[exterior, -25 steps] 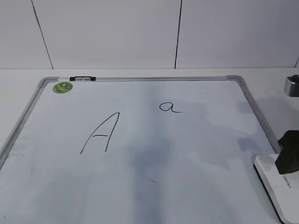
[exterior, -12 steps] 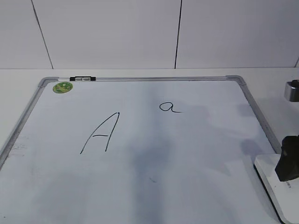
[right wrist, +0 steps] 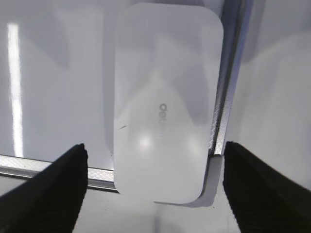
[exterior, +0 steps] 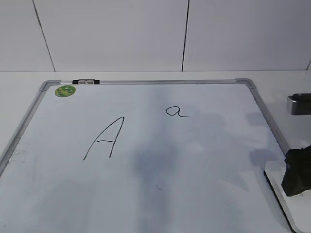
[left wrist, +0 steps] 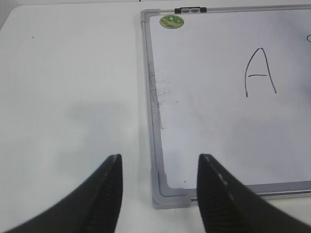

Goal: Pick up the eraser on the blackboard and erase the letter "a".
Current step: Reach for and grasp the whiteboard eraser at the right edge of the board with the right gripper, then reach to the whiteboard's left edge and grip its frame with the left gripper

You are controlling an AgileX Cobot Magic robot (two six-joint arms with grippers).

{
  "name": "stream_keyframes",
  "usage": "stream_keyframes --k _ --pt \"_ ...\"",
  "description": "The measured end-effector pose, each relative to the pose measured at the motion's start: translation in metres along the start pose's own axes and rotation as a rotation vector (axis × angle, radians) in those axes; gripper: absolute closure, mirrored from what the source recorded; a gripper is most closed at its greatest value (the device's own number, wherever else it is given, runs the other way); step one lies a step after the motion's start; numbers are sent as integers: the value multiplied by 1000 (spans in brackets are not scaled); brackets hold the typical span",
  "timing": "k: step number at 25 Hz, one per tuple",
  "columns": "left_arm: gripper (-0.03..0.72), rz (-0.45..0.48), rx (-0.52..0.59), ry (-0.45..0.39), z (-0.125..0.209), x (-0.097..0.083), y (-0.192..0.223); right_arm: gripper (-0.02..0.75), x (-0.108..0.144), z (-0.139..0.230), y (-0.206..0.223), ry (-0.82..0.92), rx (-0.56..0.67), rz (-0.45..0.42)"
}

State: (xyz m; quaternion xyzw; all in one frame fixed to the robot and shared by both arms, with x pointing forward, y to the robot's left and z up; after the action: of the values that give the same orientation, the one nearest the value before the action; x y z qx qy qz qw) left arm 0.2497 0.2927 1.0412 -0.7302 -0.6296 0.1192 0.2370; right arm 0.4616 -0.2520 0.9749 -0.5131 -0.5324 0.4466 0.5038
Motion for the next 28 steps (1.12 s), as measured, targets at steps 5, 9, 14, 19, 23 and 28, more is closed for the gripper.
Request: stream_keyframes --k 5,9,14,19,23,28 --pt "317 0 0 0 0 0 0 77 1 -7 14 3 13 5" --pt "317 0 0 0 0 0 0 78 1 -12 23 3 23 10" --pt "318 0 0 0 0 0 0 81 -1 -17 30 -17 6 31" --pt "317 0 0 0 0 0 0 84 -2 -21 36 -23 6 40" --pt "317 0 0 0 0 0 0 89 -2 -22 41 -22 18 42" --pt "317 0 0 0 0 0 0 99 -2 -23 44 -21 25 42"
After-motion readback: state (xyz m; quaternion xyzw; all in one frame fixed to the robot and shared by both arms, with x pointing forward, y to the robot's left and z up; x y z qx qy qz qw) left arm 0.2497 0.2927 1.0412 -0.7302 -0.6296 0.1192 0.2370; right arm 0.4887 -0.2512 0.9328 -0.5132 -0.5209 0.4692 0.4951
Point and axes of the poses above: a point on each arm's last joint axis where the gripper is mounted, y pointing out along that axis toward the gripper, x along the wrist's bending axis when the last joint is at zero, z = x × y, the point moved 2 cm from there along y, pointing out along that axis toward the gripper, and after that the axes turned 12 degrees about y, right-handed, at the moved point
